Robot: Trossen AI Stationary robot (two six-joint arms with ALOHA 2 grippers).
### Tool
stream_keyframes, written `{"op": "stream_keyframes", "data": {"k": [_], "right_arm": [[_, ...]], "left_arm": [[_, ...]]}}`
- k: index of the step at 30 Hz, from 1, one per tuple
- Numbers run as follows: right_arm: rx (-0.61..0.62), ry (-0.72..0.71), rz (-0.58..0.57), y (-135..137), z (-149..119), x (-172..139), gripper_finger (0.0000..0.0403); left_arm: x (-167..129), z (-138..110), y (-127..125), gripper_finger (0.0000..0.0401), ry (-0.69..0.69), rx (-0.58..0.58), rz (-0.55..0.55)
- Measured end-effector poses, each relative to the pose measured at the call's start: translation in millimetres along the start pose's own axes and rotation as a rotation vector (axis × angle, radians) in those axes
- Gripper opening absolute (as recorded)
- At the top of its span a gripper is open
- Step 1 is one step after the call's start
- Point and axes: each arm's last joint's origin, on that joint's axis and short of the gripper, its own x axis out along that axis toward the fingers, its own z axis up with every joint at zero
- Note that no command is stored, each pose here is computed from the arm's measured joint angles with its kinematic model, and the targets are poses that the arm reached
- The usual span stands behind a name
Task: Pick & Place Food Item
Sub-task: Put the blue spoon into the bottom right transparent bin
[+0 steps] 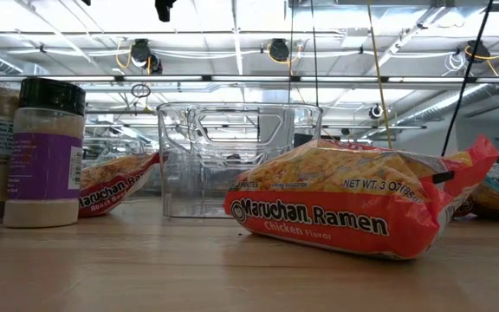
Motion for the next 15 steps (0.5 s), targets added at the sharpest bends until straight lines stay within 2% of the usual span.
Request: {"op": "stream_keyframes", "data": {"k": [3,6,11,15], "right_arm": [[-0.009,0.023,0.008,4.8,-15.7,17.0,0.0264],[0.038,0.004,0.008,7.2,-30.6,34.5,0.0266],[-0.025,0.217,-0.003,6.8,-59.4,38.5,0.0267],[-0.059,0.400,-0.140,2.0,-72.5,20.6,0.0267]], "left_arm": [[0.0,0.0,0.0,0.0259,0.000,0.000,0.000],[0.0,0.1,0.0,0.0260,-0.001,-0.002,-0.001],[0.0,2.1,-1.0,0.0261,-0.020,-0.058,-0.011],[-0.1,1.7,-2.0,0.0264,-0.006,-0.069,-0.039]]}}
